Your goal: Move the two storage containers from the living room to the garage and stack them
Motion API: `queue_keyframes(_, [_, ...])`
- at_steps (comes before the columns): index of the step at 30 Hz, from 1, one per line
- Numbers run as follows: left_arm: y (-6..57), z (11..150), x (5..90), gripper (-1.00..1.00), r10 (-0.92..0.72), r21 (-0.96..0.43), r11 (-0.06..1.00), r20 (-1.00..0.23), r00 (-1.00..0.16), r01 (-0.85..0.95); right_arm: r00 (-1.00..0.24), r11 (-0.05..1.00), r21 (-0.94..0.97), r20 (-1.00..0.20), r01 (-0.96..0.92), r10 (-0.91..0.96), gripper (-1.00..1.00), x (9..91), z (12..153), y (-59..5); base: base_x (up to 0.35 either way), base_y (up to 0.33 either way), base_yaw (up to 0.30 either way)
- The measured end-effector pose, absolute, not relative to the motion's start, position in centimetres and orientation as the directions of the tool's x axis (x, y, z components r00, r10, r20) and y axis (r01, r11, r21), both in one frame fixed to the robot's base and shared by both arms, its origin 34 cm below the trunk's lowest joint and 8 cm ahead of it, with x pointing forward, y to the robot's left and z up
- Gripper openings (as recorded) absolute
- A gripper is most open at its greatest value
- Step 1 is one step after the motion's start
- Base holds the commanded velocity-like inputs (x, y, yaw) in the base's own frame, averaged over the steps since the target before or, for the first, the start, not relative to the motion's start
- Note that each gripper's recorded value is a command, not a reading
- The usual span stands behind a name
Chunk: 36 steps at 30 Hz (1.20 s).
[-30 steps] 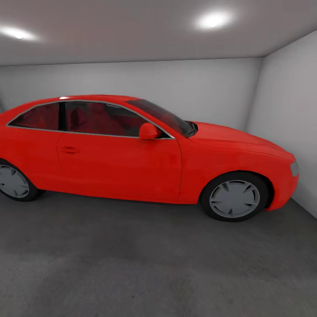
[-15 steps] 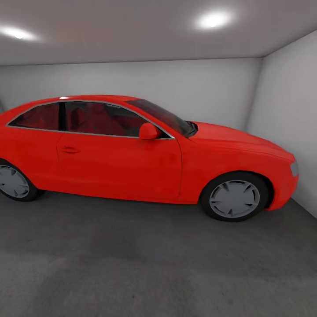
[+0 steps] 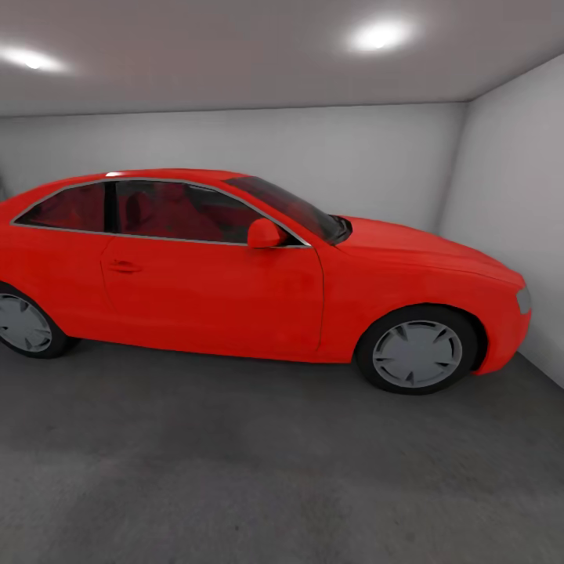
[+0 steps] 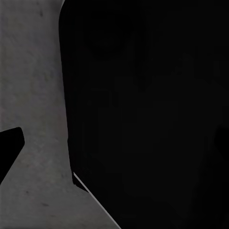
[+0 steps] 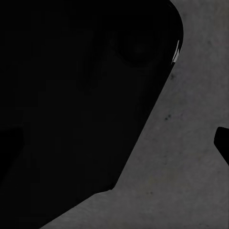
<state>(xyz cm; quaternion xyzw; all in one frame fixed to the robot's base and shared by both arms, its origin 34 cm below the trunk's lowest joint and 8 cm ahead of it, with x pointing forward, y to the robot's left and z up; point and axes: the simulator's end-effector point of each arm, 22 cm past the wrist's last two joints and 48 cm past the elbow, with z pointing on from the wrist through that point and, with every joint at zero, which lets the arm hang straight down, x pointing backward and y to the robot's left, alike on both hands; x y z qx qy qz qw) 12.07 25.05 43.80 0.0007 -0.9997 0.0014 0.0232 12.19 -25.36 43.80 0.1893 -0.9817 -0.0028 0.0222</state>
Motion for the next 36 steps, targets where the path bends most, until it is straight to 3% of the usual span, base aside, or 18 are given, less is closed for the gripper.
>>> queue_keyframes(36, [25.05, 43.80, 12.07, 1.00, -0.001, -0.003, 1.000, 0.046, -0.999, -0.001, -0.927, 0.928, 0.014, 0.043, -0.371, -0.372, 1.00, 12.19, 43.80, -25.36, 0.000, 0.000, 0.000])
